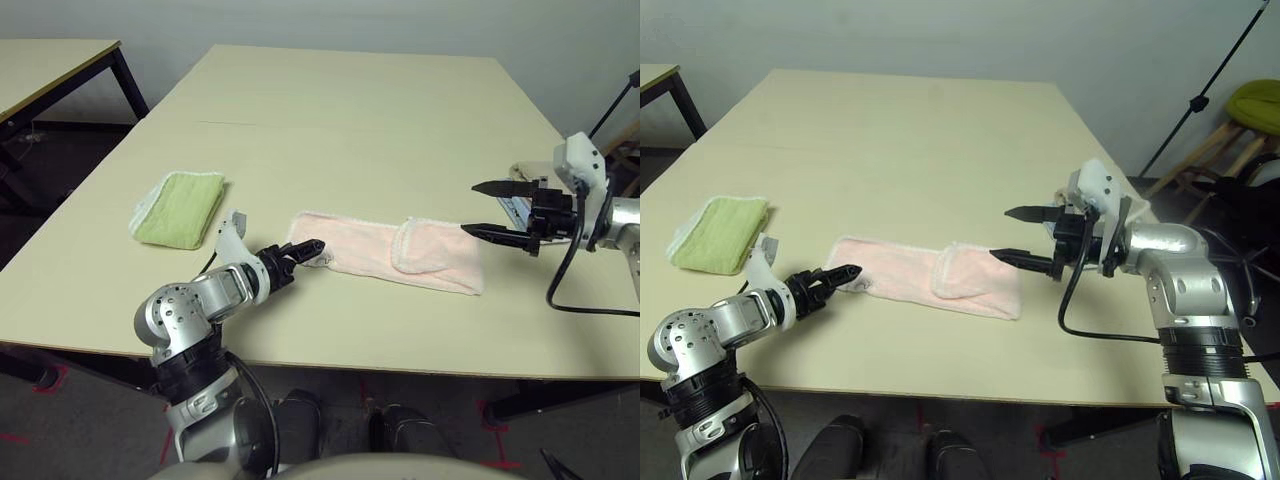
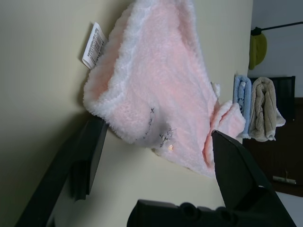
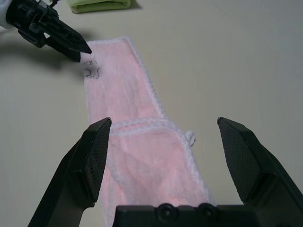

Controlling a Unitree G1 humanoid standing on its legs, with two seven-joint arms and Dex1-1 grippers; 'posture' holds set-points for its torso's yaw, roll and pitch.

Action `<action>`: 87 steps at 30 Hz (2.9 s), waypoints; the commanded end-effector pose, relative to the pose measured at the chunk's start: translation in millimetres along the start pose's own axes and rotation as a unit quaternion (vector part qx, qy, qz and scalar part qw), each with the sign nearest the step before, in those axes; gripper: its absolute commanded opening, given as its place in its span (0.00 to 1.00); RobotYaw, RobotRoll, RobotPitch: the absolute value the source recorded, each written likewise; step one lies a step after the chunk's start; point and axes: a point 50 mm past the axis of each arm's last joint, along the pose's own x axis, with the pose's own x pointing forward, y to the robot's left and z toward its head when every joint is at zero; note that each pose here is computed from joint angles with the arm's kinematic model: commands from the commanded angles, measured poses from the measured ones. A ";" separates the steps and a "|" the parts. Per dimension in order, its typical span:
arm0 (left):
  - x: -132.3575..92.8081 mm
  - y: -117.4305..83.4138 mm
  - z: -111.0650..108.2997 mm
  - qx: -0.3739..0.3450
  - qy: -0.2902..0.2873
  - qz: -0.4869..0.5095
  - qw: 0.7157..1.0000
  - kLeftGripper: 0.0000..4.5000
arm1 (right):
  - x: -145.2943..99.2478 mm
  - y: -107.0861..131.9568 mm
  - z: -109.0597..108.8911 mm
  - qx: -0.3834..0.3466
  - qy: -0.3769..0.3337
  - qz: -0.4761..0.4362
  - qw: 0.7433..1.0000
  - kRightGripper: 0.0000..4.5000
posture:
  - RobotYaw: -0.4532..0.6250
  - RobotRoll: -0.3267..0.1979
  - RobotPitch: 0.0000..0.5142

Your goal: Fold the towel and set it aside.

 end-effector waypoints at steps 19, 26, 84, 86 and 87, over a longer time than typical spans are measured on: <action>-13.2 23.4 0.7 -0.039 -0.068 0.052 0.996 0.00 | 2.3 -1.6 -1.0 -0.001 -0.010 0.000 1.000 1.00 | 0.55 0.62 0.13; -40.0 32.9 -0.7 0.000 -0.058 0.070 0.996 0.00 | 1.4 -2.4 -3.8 0.002 -0.008 0.000 1.000 1.00 | 0.57 0.62 0.13; 76.3 -128.1 -47.9 0.397 0.274 -0.311 0.819 0.10 | -25.1 11.7 -10.2 0.043 0.027 -0.012 0.999 1.00 | 0.49 0.62 0.15; 76.7 -130.9 -47.0 0.399 0.264 -0.316 0.820 0.22 | -24.4 11.8 -10.9 0.044 0.028 -0.010 0.999 1.00 | 0.49 0.62 0.15; 76.4 -132.6 -46.5 0.400 0.262 -0.318 0.819 0.30 | -24.2 11.9 -11.4 0.044 0.029 -0.009 0.999 1.00 | 0.49 0.62 0.15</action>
